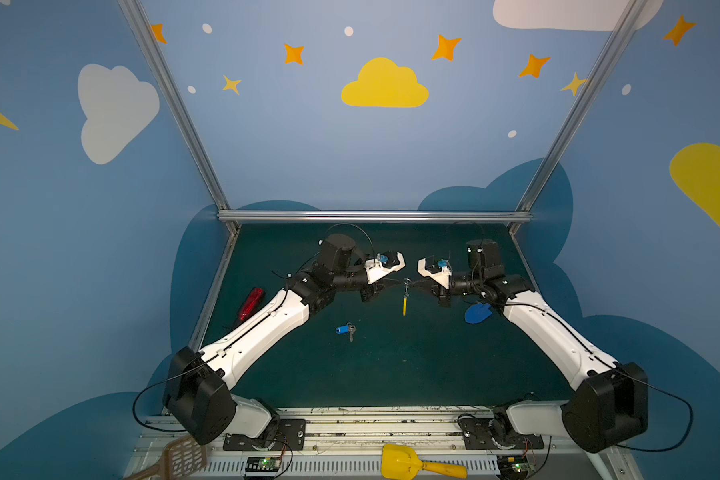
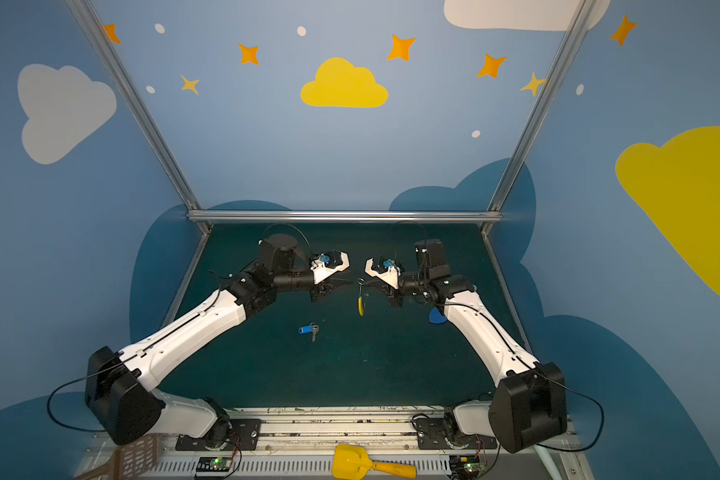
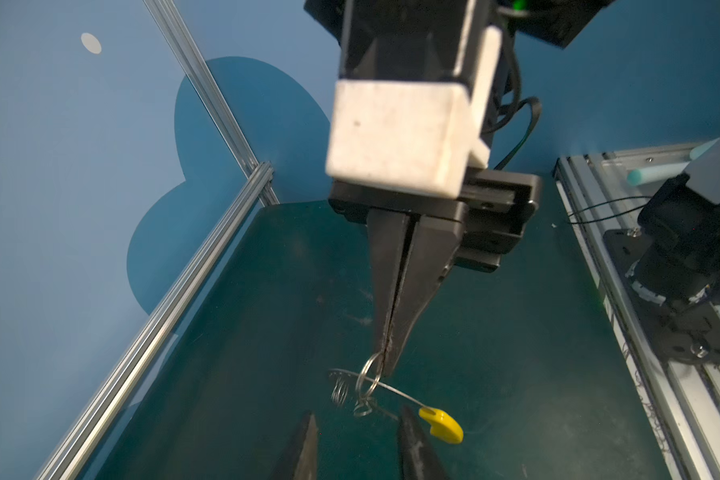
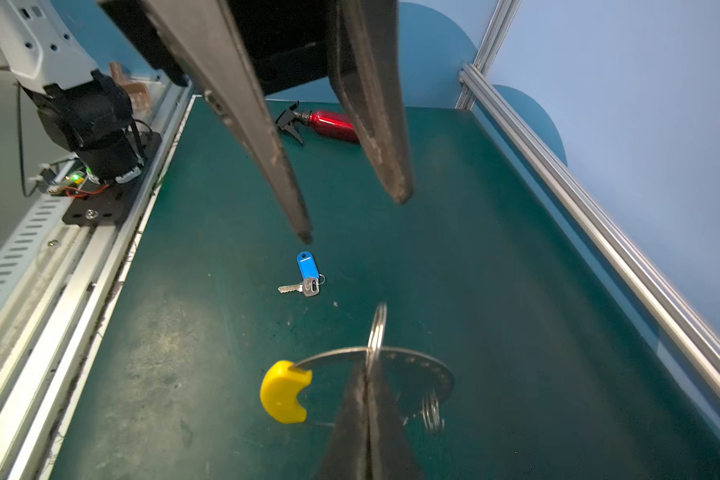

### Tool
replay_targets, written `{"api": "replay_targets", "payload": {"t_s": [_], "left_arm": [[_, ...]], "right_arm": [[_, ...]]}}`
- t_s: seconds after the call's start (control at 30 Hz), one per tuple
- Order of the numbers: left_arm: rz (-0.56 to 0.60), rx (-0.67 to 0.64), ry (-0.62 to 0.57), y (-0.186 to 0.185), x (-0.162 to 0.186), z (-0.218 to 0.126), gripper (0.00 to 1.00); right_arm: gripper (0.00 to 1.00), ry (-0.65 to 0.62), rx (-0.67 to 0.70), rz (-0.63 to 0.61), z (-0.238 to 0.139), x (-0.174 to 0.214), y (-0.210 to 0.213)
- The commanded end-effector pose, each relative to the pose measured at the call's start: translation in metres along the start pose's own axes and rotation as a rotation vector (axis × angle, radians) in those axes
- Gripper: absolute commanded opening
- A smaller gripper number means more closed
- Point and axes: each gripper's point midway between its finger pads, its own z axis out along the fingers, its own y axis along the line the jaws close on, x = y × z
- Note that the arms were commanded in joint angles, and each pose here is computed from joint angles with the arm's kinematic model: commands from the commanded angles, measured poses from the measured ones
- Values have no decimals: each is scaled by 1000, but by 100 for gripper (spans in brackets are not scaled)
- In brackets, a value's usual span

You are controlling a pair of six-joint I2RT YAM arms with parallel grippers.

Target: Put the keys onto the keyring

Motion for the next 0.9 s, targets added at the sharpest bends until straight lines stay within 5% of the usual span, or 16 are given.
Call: {"api": "replay_targets", "payload": {"t_s": [0.0,0.87], "left_arm": [[36,13,45,-5,7,-4,33],[148,50,127,-24,36,-1,33]], "right_arm": [[0,88,92,-146,-4,1,-2],[0,125,82,-420,18,-6,22]]}}
